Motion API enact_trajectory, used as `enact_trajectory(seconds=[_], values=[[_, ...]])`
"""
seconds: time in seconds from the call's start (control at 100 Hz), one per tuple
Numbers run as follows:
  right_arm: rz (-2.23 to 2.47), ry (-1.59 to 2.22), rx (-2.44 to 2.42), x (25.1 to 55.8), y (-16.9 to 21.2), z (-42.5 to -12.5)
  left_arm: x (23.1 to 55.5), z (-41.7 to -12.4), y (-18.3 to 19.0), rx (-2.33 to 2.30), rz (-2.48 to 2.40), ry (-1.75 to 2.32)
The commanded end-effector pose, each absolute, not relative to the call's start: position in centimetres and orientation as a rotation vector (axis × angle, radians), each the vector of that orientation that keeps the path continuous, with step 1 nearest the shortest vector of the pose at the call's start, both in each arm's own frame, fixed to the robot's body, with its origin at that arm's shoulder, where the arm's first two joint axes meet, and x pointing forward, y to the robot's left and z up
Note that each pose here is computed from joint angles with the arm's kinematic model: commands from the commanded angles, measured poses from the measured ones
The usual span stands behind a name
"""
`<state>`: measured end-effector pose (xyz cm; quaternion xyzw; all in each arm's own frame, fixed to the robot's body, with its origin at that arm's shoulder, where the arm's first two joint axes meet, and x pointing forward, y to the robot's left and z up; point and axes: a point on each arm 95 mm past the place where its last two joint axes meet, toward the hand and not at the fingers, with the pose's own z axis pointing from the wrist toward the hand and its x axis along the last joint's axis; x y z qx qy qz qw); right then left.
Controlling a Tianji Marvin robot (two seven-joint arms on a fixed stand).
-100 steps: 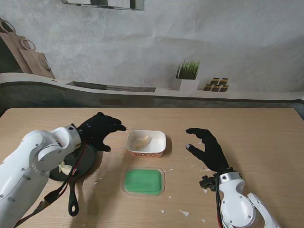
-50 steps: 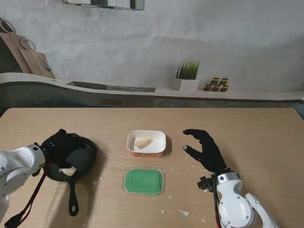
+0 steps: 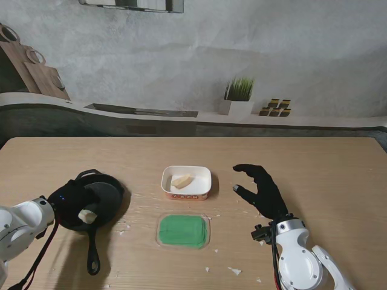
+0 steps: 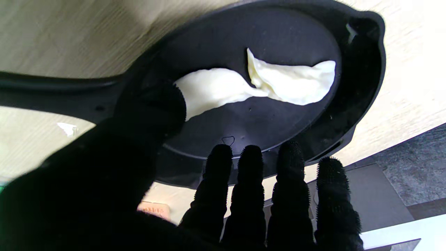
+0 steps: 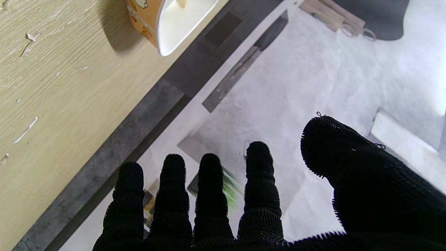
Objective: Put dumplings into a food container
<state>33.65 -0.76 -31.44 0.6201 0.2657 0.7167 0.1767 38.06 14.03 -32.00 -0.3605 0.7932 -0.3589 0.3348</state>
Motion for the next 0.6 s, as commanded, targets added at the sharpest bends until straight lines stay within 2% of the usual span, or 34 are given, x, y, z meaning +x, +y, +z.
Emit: enact_trajectory(seconds=[0.0, 0.59], values=[[2.035, 0.759, 1.770, 33.4, -0.3, -31.5, 37.8, -32.6, 14.1, -0.950, -0.911, 2.093], [2.035, 0.749, 1.768, 33.4, -0.4, -31.4, 38.9, -35.8, 13.6, -0.968, -0.875, 2.106]])
